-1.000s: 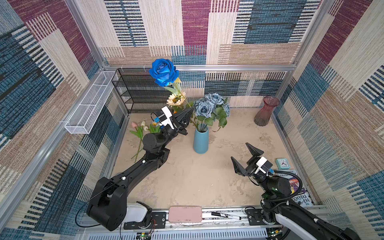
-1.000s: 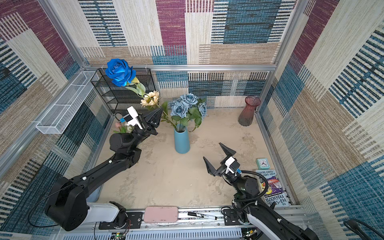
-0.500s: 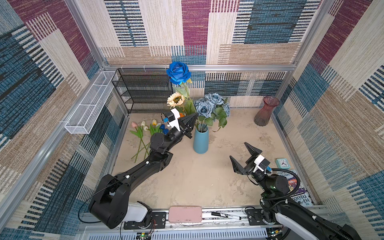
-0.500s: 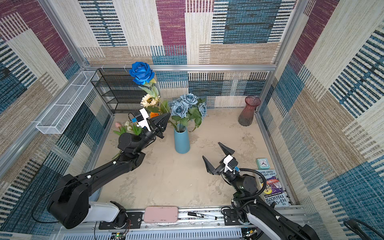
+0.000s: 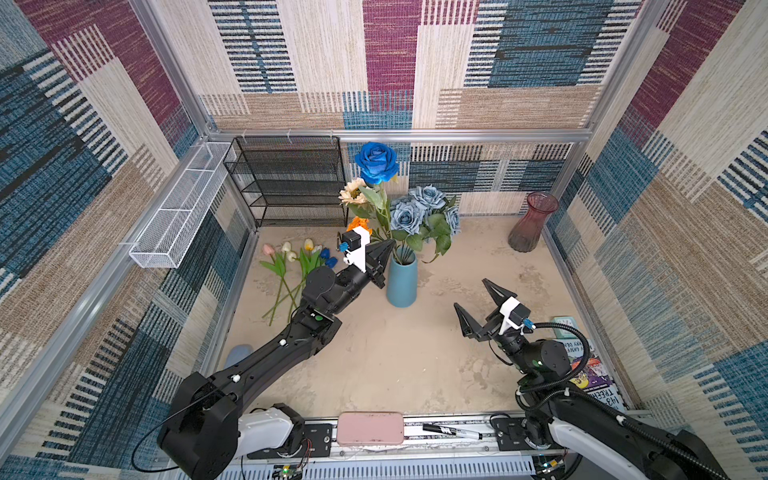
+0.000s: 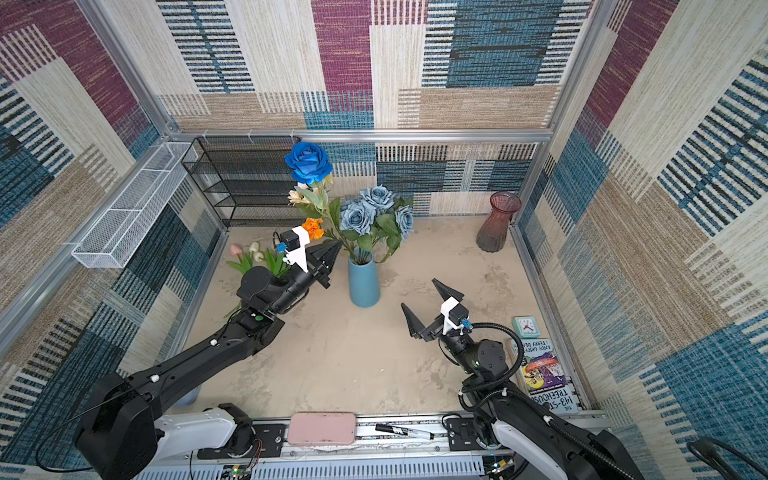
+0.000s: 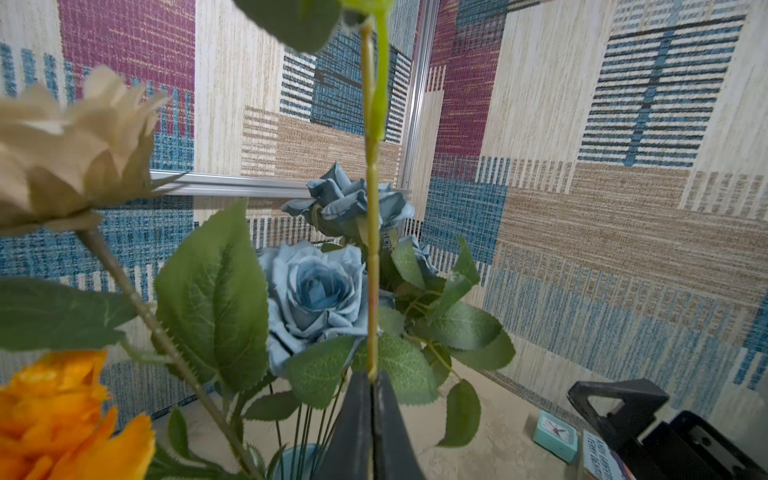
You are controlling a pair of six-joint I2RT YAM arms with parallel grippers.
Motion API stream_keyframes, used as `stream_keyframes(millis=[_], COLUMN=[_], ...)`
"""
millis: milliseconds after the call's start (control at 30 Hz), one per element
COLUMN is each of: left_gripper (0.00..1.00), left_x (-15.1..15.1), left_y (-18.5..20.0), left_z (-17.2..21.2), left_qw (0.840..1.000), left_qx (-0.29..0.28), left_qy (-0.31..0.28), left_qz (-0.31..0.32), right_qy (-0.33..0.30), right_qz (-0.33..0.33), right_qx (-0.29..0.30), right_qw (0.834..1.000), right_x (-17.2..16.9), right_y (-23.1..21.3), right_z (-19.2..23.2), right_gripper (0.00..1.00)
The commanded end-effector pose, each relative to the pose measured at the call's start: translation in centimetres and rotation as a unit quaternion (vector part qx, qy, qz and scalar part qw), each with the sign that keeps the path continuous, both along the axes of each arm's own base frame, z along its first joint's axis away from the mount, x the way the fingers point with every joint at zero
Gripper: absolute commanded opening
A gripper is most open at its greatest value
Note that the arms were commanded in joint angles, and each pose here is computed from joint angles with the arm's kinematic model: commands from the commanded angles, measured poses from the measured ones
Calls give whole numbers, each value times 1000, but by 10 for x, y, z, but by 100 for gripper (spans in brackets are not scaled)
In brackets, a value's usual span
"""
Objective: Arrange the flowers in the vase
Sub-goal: 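Lower the blue rose into the vase with left gripper while right gripper approaches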
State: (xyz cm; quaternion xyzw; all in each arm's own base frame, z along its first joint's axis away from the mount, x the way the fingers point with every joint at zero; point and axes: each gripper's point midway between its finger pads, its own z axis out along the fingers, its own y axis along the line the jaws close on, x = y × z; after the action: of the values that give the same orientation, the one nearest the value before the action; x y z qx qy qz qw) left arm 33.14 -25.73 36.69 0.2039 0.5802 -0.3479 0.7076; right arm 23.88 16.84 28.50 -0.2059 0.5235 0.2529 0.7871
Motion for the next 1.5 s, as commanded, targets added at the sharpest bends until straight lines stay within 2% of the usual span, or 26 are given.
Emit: stream_keyframes(millis=[0, 267, 700, 933, 1133, 1167, 1267, 1367, 1467], left_gripper=[0, 0, 0, 0, 0, 2, 18, 19, 26], left_x=[4, 5, 14, 9, 11, 12, 14, 14, 14], left_y=[-3, -7, -19, -21, -23, -23, -21, -21, -22], left_z=[-11, 4, -36, -41, -28, -26, -20, -14, -8], left_qw=[1000, 1000, 999, 999, 999, 999, 999, 999, 999], left_qx=[20, 9, 29, 40, 35, 35, 31, 31, 31], left_qy=[10, -9, 18, 11, 1, -2, -6, -14, -19], left_qz=[3, -2, -4, -10, -7, -6, 4, 3, 2], right_qy=[11, 22, 33, 47, 64, 65, 79, 83, 83], right_qz=[-1, 4, 11, 28, 41, 44, 45, 47, 48], right_qx=[6, 14, 7, -9, -14, -16, -22, -21, -21], right_qw=[1000, 1000, 999, 998, 997, 997, 996, 995, 995], right_x=[7, 14, 19, 27, 37, 39, 47, 50, 52], right_y=[2, 6, 12, 24, 35, 37, 42, 44, 46], right_z=[4, 7, 2, -3, -5, -6, -9, -9, -8], right_gripper=[100, 100, 100, 100, 100, 100, 100, 100, 100])
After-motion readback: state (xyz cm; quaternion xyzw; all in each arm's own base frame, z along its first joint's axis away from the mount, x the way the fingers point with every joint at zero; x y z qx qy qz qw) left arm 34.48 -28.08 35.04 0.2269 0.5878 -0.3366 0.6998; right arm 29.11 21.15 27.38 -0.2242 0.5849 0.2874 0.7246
